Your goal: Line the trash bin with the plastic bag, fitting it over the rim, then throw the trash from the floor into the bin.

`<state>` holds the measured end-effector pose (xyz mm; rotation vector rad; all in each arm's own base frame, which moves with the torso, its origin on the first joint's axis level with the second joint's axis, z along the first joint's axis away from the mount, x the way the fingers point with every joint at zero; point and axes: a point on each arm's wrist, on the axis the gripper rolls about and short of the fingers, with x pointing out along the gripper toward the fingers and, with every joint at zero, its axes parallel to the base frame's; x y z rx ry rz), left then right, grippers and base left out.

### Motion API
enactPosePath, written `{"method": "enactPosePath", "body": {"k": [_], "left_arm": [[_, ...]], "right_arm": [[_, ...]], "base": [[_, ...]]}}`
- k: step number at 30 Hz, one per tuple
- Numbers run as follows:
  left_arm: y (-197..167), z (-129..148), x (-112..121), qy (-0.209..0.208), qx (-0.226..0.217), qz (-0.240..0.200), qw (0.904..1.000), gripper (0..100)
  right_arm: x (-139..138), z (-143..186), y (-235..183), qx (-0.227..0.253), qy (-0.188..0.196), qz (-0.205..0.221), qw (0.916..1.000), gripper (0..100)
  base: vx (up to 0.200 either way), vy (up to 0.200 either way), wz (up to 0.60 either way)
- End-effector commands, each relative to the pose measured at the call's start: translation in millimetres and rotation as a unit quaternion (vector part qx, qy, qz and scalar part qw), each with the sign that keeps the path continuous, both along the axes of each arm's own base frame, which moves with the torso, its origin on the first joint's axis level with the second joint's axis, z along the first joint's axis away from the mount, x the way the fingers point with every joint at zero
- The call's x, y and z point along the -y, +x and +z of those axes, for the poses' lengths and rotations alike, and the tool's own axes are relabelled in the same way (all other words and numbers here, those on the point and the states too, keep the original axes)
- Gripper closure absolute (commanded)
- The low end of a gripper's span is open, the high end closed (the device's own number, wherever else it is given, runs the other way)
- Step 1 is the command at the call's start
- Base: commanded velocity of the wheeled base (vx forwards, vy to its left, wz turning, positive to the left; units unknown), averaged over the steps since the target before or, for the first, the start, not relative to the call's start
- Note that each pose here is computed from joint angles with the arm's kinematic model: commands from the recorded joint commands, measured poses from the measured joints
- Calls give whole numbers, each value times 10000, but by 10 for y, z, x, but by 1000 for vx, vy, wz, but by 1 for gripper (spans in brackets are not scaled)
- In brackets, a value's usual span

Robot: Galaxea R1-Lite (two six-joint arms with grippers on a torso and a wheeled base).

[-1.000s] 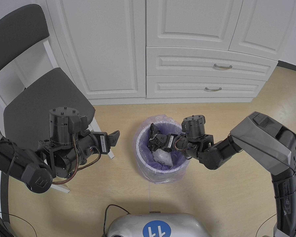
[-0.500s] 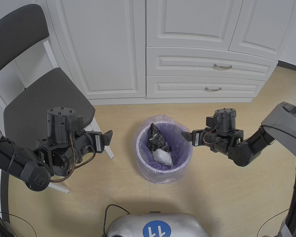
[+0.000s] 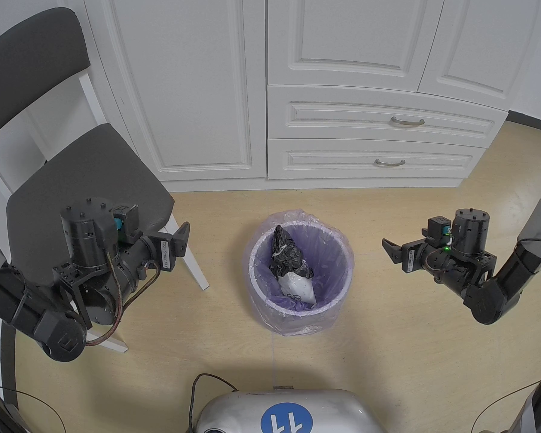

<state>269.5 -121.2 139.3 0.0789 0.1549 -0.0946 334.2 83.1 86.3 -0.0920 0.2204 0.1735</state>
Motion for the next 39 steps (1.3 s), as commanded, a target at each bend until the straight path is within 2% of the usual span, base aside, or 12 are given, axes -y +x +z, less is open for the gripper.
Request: {"method": "enactPosePath", "body": {"k": [1,4,11,16,18,21,23,27,33,39], "left_arm": [[-130,-43,-83,249,477,18,9986,0],[-174,-31,-104,284,652,23,9975,0],[-240,74,-143,208,947,213,9951,0],[-315,212,-236,312,1167,317,9922,0],[-424,311,-306,403,1295,376,9900,0],[-542,412,-372,432,1345,534,9885,0],[-695,540,-448,434,1332,733,9874,0],[-938,686,-559,439,1294,775,9876,0],[-1160,794,-683,377,1399,862,9857,0],[-1422,911,-869,321,1578,1145,9803,0]], "right_arm": [[179,60,-296,199,-62,-104,9997,0],[261,11,-388,232,-139,-179,9995,0],[430,-31,-612,606,-16,-409,9973,0],[468,-40,-728,469,95,-463,9978,0],[455,111,-832,698,290,-431,9962,0],[459,206,-926,847,328,-414,9950,0],[461,374,-1053,1166,406,-370,9917,0],[467,594,-1216,1632,509,-353,9846,0],[478,787,-1466,1751,566,-291,9825,0],[534,1065,-1828,1801,627,-254,9813,0]], "base": [[0,0,0],[0,0,0],[0,0,0],[0,0,0],[0,0,0],[0,0,0],[0,0,0],[0,0,0],[0,0,0],[0,0,0]]}}
